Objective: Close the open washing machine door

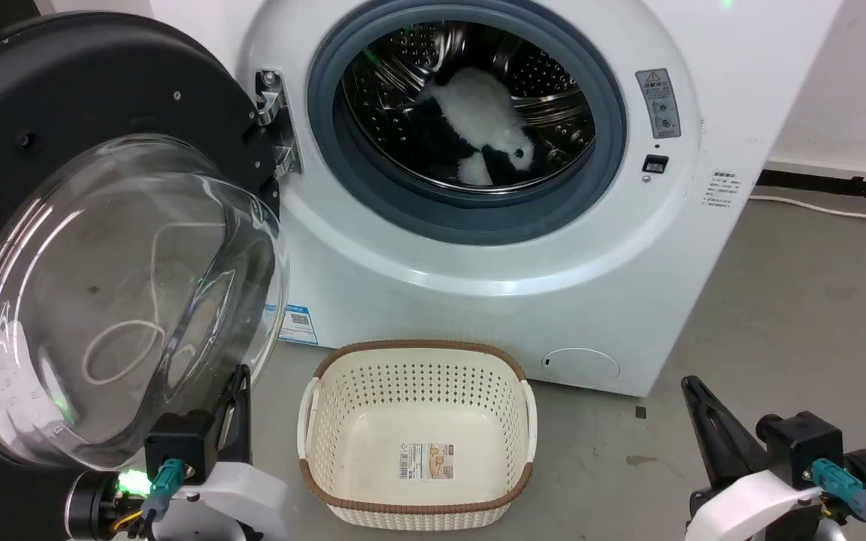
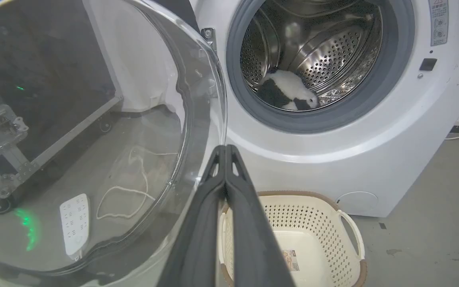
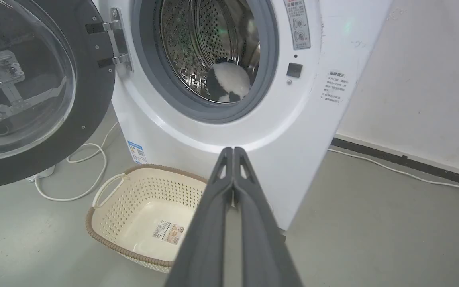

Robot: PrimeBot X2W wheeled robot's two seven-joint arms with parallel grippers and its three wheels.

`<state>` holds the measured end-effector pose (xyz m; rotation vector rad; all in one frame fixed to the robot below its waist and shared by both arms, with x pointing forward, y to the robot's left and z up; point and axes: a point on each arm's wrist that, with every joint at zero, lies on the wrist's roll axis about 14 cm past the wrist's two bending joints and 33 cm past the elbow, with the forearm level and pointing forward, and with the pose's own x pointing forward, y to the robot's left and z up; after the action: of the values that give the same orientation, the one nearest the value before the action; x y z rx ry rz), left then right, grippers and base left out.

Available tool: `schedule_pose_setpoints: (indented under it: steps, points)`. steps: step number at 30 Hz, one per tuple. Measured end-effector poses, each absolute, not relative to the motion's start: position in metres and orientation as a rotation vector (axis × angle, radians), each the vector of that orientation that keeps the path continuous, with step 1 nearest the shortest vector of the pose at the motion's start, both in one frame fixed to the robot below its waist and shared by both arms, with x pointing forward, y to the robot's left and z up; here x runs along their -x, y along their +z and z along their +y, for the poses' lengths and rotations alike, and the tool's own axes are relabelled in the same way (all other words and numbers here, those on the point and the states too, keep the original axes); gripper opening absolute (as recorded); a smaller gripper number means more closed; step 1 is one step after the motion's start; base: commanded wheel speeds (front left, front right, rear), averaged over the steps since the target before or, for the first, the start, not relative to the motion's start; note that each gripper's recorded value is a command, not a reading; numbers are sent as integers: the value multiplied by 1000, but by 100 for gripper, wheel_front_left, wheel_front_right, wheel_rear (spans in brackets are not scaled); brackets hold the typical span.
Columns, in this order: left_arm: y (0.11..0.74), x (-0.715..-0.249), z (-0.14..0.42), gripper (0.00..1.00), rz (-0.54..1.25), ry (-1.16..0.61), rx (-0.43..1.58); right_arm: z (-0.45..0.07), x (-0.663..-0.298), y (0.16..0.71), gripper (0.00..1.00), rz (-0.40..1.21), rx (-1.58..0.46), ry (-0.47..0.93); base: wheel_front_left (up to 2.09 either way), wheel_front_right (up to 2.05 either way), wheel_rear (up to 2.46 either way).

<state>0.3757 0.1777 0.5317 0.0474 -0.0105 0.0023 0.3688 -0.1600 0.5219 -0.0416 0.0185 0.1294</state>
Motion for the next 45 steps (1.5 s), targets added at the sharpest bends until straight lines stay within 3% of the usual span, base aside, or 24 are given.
schedule_pose_setpoints:
  steps: [40, 41, 45]
  points:
    - [532, -376, 178, 0, -11, 3, -47, -160, -369, 522, 0, 19, 42, 129, 0, 0, 0]
    - [532, -376, 178, 100, -10, 3, -47, -160, -369, 522, 100, 19, 43, 130, 0, 0, 0]
    - [531, -376, 176, 100, -10, -1, -46, -160, -369, 521, 100, 20, 39, 131, 0, 0, 0]
